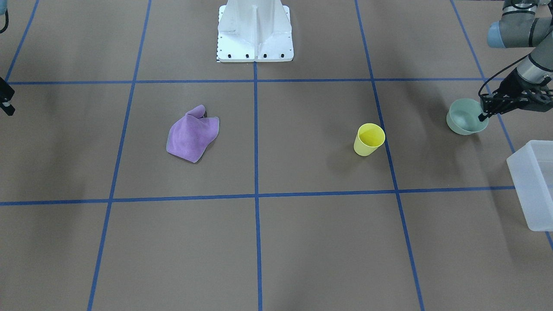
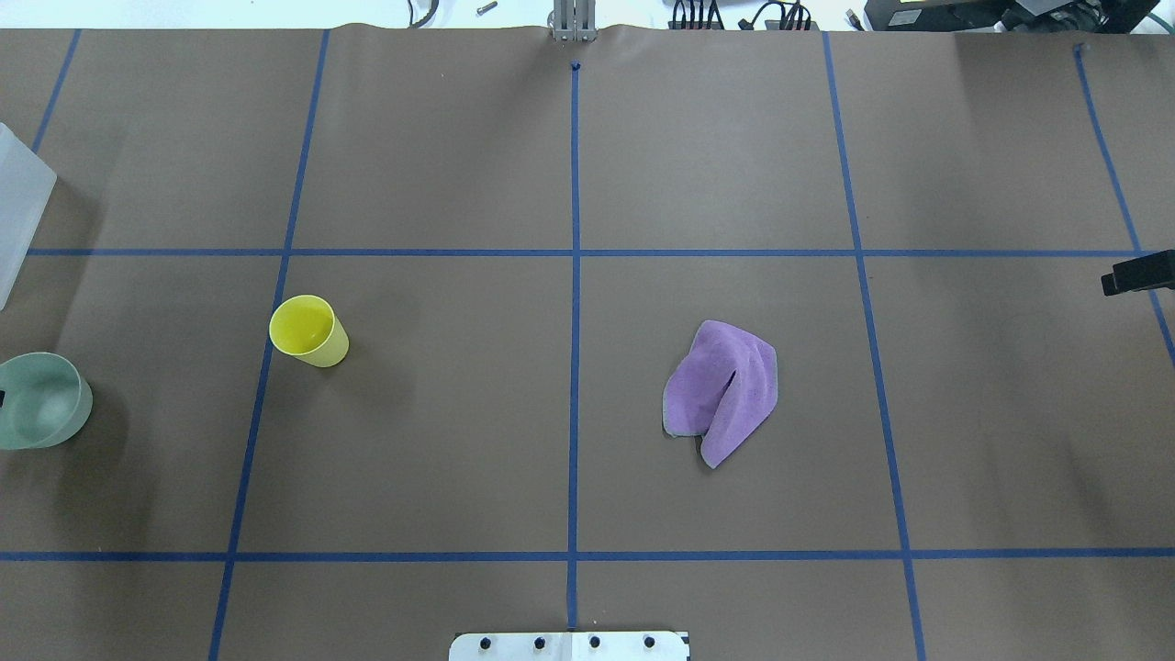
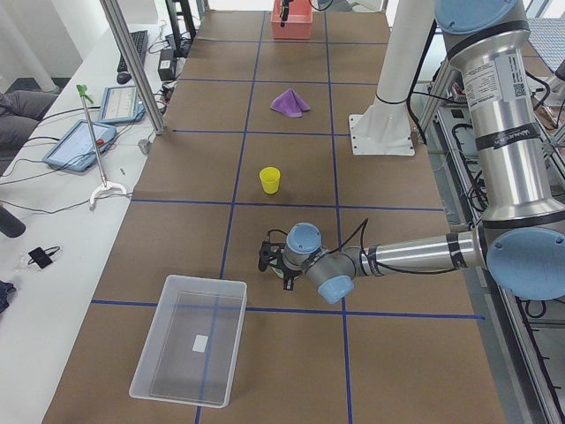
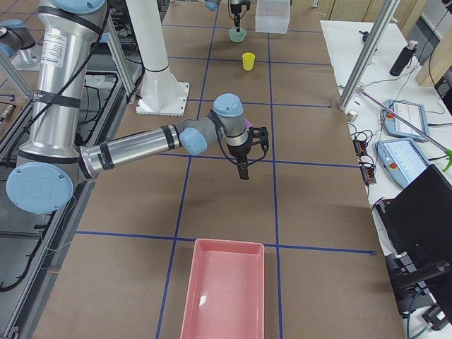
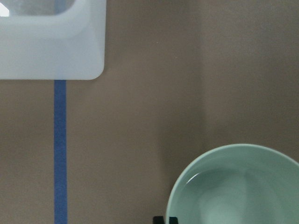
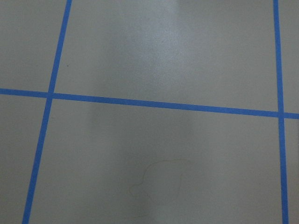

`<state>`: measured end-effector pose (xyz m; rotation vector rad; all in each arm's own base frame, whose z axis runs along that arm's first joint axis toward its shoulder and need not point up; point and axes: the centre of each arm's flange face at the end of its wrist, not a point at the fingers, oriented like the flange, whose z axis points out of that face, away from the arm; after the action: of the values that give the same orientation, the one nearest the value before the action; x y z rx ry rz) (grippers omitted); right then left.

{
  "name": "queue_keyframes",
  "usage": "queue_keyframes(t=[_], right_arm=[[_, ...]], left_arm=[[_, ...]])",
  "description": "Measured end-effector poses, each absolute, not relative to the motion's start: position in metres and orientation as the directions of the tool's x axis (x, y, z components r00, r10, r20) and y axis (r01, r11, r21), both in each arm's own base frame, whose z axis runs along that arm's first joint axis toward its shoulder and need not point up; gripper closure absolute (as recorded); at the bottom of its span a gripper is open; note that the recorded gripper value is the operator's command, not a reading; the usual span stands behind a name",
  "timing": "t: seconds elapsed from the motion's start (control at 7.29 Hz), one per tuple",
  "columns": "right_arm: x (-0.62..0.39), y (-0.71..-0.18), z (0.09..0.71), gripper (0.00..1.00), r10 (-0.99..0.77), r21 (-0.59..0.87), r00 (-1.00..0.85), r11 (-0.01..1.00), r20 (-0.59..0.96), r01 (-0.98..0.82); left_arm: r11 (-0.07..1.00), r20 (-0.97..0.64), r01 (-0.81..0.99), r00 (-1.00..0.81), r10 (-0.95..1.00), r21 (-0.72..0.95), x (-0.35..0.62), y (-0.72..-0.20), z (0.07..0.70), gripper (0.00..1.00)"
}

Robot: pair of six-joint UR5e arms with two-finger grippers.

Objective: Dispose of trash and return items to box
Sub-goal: 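Lift the green bowl and lower it into the clear bin, then release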

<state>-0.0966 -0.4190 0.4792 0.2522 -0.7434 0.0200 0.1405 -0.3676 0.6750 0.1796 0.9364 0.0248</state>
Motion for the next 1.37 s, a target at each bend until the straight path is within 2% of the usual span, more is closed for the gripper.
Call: queue_keyframes(t=[0.27,0.69,1.1,1.37], right_arm=[[-0.097,-0.42,0.478,0.0,-0.073,0.222,0.737,0.969,0.672,-0.107],[-0.099,-0.419,0.478,0.0,-0.074,0.221,0.736,0.97,0.673,-0.104],[-0.099,-0.419,0.48,0.0,-0.073,0.218,0.737,0.971,0.672,-0.102],[-0.1,-0.419,0.48,0.0,-0.075,0.218,0.737,0.971,0.672,-0.1]], left_arm=[[0.985,-0.831,0.097,0.553,0.066,0.143,0.114,-0.377,0.651,1.0],[0.979,-0.794,0.159,0.608,0.005,0.128,0.058,-0.409,0.651,1.0],[0.978,-0.693,0.093,0.718,0.062,0.184,-0.038,-0.514,0.662,1.0],[0.98,-0.626,0.072,0.778,0.06,0.183,-0.066,-0.586,0.686,1.0]])
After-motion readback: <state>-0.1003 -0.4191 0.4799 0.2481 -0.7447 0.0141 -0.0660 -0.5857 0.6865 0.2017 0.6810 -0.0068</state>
